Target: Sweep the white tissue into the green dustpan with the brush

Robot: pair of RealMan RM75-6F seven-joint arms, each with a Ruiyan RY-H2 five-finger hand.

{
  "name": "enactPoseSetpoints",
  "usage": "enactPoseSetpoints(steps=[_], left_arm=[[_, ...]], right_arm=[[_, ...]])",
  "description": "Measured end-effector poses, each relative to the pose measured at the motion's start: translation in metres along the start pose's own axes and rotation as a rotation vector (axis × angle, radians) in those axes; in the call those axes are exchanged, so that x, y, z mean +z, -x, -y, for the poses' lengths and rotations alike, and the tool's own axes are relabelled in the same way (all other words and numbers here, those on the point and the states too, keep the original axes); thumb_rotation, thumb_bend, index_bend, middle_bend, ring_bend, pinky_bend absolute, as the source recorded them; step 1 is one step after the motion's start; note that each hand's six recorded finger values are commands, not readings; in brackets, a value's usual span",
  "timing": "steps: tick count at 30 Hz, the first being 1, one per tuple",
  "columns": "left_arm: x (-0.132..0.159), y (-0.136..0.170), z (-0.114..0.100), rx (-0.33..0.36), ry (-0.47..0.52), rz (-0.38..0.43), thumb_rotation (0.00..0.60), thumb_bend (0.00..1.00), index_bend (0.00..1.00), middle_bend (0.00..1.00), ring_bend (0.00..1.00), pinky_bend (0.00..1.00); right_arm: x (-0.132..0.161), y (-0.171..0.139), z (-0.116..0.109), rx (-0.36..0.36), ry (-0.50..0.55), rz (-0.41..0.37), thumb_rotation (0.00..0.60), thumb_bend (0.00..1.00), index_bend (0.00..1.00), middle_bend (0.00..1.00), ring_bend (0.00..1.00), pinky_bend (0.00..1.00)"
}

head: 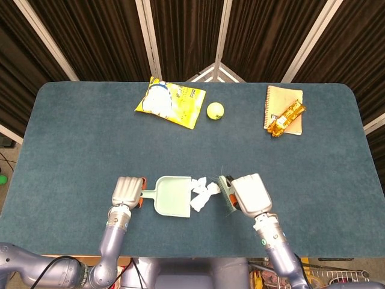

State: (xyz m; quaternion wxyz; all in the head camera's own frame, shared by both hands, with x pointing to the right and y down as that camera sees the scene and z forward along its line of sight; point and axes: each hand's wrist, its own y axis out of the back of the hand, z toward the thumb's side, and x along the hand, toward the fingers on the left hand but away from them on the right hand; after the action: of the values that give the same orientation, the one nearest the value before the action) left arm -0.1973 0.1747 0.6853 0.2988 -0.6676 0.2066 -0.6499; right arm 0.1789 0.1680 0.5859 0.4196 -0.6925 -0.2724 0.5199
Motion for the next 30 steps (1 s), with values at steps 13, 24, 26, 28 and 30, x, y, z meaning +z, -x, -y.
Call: enactPoseSetpoints(steps=[13,24,26,28,30], left_arm=[[-0.018,0.001,-0.014,0.0,-0.028,-0.044,0.6,0.58,0.66,0.99,0.99,0.95],[-0.004,0.002,-0.006,-0.014,-0.013,-0.017,0.6,0.58,0.67,0.99,0.99,0.95],[-0.001,0.003,-0.005,-0.014,-0.014,-0.011,0.6,0.58,0.67,0.99,0.99,0.95],[0.003,0.003,-0.005,-0.012,-0.013,-0.006,0.6,0.58,0.67,0.99,0.99,0.95],[0.005,0.003,-0.004,-0.011,-0.01,-0.002,0.6,0.58,0.67,0.99,0.99,0.95]], right_arm=[[-0.019,0.008,0.009,-0.021,-0.046,0.08,0.6,0.39,0.87,0.92,0.92,0.85],[-0.003,0.004,0.027,0.025,-0.007,0.048,0.6,0.4,0.87,0.92,0.92,0.85],[0.005,0.004,0.028,0.027,0.011,0.03,0.6,0.4,0.87,0.92,0.92,0.85],[0.015,0.005,0.029,0.028,0.033,0.012,0.6,0.4,0.87,0.92,0.92,0.85],[0.024,0.005,0.029,0.03,0.055,-0.002,0.6,0.4,0.87,0.92,0.92,0.85]])
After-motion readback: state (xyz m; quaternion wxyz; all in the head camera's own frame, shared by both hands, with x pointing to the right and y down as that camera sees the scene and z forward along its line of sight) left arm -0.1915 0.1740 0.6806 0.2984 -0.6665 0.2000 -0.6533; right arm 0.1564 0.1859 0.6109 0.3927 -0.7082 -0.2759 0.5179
